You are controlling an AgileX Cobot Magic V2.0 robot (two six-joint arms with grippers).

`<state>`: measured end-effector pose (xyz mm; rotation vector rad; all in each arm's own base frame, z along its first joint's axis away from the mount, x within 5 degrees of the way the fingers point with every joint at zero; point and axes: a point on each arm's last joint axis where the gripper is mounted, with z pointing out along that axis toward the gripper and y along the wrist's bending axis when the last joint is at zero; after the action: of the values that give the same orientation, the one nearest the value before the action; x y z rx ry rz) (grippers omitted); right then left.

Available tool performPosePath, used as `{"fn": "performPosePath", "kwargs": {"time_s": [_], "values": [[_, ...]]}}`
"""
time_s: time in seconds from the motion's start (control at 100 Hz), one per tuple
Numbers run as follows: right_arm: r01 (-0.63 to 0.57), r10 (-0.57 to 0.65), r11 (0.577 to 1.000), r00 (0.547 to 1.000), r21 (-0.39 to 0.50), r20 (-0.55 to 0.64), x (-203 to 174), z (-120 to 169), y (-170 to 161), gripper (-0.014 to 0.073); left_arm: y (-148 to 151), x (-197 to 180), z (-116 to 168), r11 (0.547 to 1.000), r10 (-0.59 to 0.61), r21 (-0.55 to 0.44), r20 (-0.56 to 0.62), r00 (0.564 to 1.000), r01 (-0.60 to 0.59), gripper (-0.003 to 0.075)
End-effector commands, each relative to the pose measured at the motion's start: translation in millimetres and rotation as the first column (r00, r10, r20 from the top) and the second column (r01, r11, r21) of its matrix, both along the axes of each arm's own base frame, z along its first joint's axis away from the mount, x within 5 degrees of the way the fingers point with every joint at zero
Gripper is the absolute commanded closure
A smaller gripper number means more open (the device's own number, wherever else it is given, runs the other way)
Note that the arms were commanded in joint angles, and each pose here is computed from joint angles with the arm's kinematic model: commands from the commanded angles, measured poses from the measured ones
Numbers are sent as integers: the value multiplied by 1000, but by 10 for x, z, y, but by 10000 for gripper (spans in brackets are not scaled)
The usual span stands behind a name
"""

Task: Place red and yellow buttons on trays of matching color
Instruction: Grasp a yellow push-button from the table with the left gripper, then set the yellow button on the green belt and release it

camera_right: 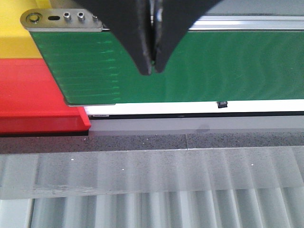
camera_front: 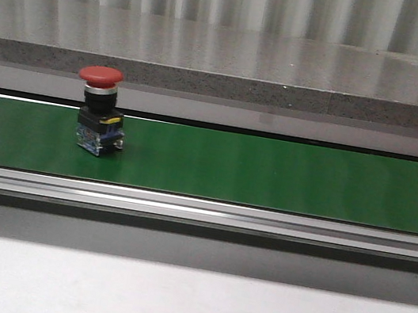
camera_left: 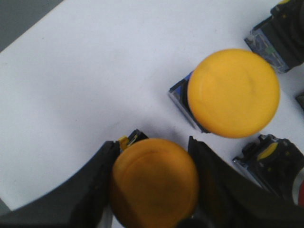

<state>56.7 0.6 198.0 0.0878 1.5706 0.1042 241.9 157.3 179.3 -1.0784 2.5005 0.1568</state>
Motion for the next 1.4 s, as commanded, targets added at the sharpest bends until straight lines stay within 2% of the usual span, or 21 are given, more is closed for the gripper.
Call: {"fn": "performPosePath", "kwargs": {"time_s": [0.0,0.19,0.35,0.49,0.7,0.99,1.2,1.39], "values": [[-1,2,1000,995,-9,95,-14,78,1,662,9,10,270,999,8,50,88,996,-12,740],[-1,2,1000,995,-9,95,-14,78,1,662,-92,-128,636,995,0,101,169,986,-18,740],[-1,2,1000,995,-9,95,-14,78,1,662,-327,-249,1023,986,-66,168,277,959,19,740],[-1,2,1000,995,-9,95,-14,78,1,662,-602,-281,1269,966,-194,232,342,919,117,740],[-1,2,1000,995,-9,95,-14,78,1,662,-940,-119,1465,917,-375,269,322,869,296,740],[-1,2,1000,995,-9,95,-14,78,1,662,-1298,339,1484,860,-507,222,251,825,460,740],[-1,2,1000,995,-9,95,-14,78,1,662,-1528,660,1287,827,-561,165,206,801,537,740],[-1,2,1000,995,-9,95,-14,78,1,662,-1575,802,1072,822,-570,123,153,807,557,740]]}}
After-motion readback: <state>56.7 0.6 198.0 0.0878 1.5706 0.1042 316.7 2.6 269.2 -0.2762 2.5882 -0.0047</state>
